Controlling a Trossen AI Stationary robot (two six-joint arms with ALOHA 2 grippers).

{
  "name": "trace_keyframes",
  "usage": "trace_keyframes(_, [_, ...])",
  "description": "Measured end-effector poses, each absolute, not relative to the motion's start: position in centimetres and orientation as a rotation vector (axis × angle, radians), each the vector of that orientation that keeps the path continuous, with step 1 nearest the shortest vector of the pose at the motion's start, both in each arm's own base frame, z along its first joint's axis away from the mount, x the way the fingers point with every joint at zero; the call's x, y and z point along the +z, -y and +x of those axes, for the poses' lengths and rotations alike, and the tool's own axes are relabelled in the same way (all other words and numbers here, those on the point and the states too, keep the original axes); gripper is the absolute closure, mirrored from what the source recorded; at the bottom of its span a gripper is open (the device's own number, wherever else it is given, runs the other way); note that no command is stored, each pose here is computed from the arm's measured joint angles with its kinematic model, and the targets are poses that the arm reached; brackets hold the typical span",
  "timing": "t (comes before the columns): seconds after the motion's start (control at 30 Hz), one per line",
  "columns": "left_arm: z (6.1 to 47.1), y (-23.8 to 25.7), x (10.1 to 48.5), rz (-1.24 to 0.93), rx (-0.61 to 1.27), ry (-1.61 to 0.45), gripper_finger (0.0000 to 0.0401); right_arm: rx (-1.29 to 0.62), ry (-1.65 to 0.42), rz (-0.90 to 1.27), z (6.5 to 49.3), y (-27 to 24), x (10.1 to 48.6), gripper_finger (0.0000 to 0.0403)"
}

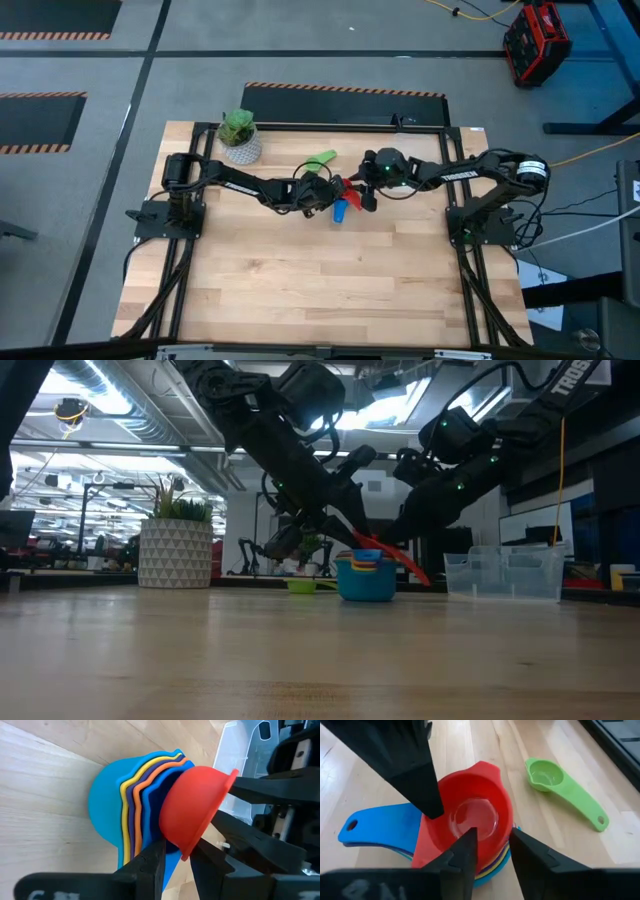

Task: Nest measuring cups in basket

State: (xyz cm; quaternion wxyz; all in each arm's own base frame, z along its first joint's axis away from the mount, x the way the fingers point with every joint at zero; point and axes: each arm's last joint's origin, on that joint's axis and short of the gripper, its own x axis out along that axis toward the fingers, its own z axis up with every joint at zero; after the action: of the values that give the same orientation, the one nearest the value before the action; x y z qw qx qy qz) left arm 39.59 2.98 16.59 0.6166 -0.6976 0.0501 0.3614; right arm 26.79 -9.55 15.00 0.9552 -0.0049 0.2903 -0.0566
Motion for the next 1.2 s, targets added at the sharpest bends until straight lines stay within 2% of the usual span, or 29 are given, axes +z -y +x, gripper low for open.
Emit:
trace_keyframes(0.37, [39.7, -2.6, 16.6, -1.592, 0.818, -0.127, 0.0322, -0.134, -0.548, 0.018, 27.1, 9.7, 15.2, 0.0390])
trace_keyframes(0.8, [39.8, -2.5, 17.0, -1.490, 0.782, -0.138, 0.0322, -0.146, -0.563, 0.052, 27.2, 9.7, 15.2, 0.0395])
trace_keyframes(1.2, [38.8, -2.1, 19.4, -1.366, 0.785, -0.140, 0.0322, -0.145, -0.569, 0.072, 27.3, 9.8, 16.5, 0.0395])
